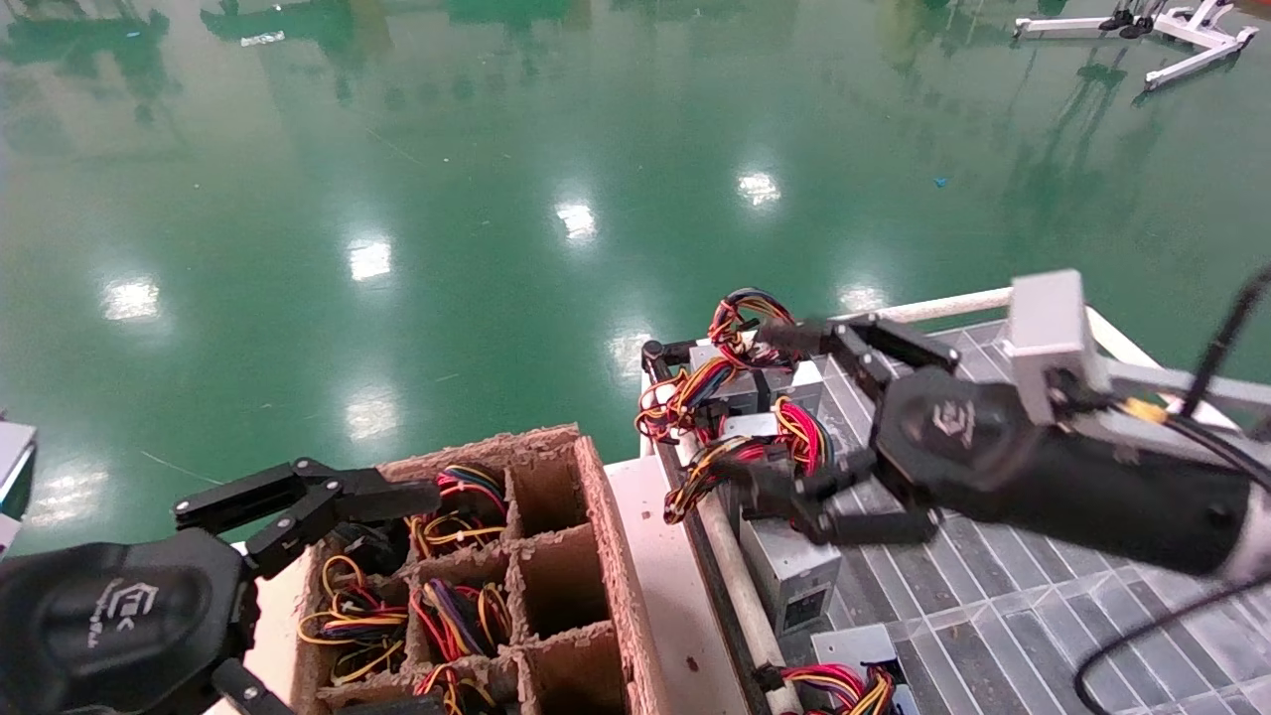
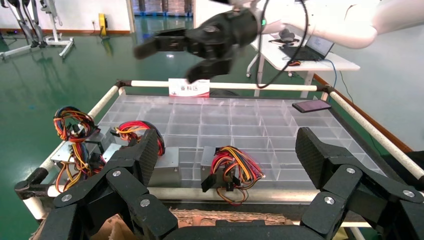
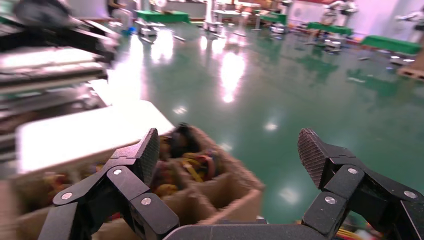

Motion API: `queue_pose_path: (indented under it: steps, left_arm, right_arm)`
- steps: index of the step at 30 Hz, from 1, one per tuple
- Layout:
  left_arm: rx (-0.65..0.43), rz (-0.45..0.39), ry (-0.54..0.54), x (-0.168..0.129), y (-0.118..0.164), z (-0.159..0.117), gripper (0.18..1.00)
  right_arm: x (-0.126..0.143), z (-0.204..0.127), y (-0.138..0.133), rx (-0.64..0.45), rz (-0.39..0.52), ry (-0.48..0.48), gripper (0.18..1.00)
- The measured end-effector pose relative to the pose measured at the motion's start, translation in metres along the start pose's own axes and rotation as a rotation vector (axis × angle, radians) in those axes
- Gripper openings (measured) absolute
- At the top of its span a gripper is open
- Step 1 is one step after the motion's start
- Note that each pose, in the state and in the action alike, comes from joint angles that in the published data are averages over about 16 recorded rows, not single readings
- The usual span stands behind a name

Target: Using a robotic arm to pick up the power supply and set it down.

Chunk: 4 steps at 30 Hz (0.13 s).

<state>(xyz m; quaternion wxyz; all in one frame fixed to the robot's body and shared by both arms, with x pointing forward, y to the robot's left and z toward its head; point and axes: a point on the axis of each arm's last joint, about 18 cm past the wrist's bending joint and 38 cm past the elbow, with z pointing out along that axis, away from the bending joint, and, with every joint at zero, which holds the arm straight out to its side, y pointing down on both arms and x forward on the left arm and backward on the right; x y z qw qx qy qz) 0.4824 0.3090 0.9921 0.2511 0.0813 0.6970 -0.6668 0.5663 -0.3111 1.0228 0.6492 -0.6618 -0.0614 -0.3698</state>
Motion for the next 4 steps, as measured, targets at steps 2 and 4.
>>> queue_pose_path:
  steps: [2, 4]
  left_arm:
    - [0.0, 0.0, 0.0, 0.0, 0.0, 0.0, 1.0]
    - [0.0, 0.0, 0.0, 0.0, 0.0, 0.0, 1.0]
  right_arm:
    - [-0.0053, -0.0022, -0.0017, 0.004, 0.008, -0.015, 1.001]
    - [-0.0107, -0.0044, -0.0035, 0.007, 0.017, -0.03, 1.001]
